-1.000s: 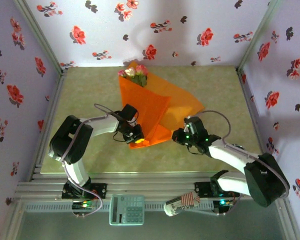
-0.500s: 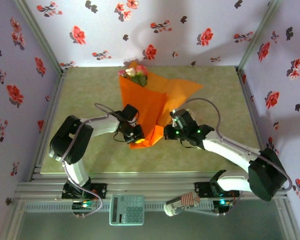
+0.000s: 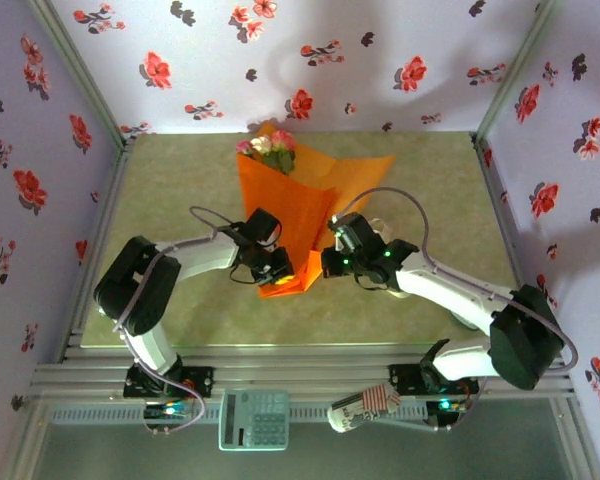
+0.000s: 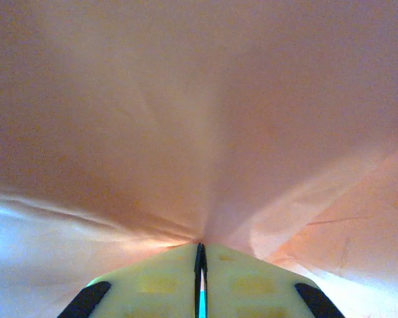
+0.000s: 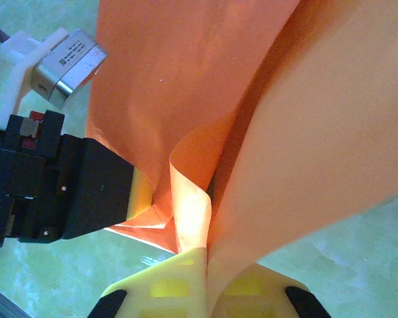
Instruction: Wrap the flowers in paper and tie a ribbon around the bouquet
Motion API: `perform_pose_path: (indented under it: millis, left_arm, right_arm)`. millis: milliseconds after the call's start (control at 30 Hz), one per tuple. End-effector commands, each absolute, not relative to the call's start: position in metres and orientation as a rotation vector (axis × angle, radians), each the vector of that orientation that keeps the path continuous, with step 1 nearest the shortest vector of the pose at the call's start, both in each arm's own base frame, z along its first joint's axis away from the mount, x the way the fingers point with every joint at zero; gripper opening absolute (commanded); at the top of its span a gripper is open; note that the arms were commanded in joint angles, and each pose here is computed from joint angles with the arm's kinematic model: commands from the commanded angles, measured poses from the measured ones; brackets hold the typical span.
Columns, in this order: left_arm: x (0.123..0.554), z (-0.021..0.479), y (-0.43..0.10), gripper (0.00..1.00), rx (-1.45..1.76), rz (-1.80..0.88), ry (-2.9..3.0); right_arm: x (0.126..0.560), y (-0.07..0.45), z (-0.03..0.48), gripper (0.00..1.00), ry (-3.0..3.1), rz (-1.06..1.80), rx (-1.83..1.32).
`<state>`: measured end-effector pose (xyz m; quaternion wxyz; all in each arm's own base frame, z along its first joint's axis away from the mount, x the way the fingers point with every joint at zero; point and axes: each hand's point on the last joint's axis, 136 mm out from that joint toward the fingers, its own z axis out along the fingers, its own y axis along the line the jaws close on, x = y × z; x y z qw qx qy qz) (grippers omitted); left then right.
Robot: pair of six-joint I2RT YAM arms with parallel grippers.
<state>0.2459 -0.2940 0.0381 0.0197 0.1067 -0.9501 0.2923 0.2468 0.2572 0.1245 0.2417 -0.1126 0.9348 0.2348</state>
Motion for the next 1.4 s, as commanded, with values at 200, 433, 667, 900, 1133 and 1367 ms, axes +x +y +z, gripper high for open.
perform_pose_path:
  millis: [200, 433, 667, 900, 1133, 1367]
  left_arm:
    - [0.243, 0.007, -0.307, 0.09, 0.395, 0.884, -2.898]
    - [0.235, -0.005, -0.299, 0.07, 0.412, 0.854, -2.906]
    - [0.240, 0.004, -0.292, 0.06, 0.435, 0.877, -2.957]
    - [0.256, 0.056, -0.275, 0.09, 0.541, 0.986, -3.081]
    - [0.260, 0.084, -0.254, 0.10, 0.714, 1.069, -3.059]
    - [0.282, 0.141, -0.233, 0.35, 0.867, 1.328, -3.084]
  right_arm:
    - [0.246, 0.261, 0.140, 0.00, 2.524, 0.646, -0.364]
    - [0.238, 0.293, 0.153, 0.00, 2.488, 0.696, -0.580]
    - [0.219, 0.320, 0.142, 0.00, 2.491, 0.662, -0.807]
    - [0.223, 0.325, 0.135, 0.00, 2.493, 0.657, -0.810]
    - [0.226, 0.328, 0.136, 0.00, 2.486, 0.665, -0.794]
    - [0.227, 0.337, 0.133, 0.00, 2.490, 0.677, -0.798]
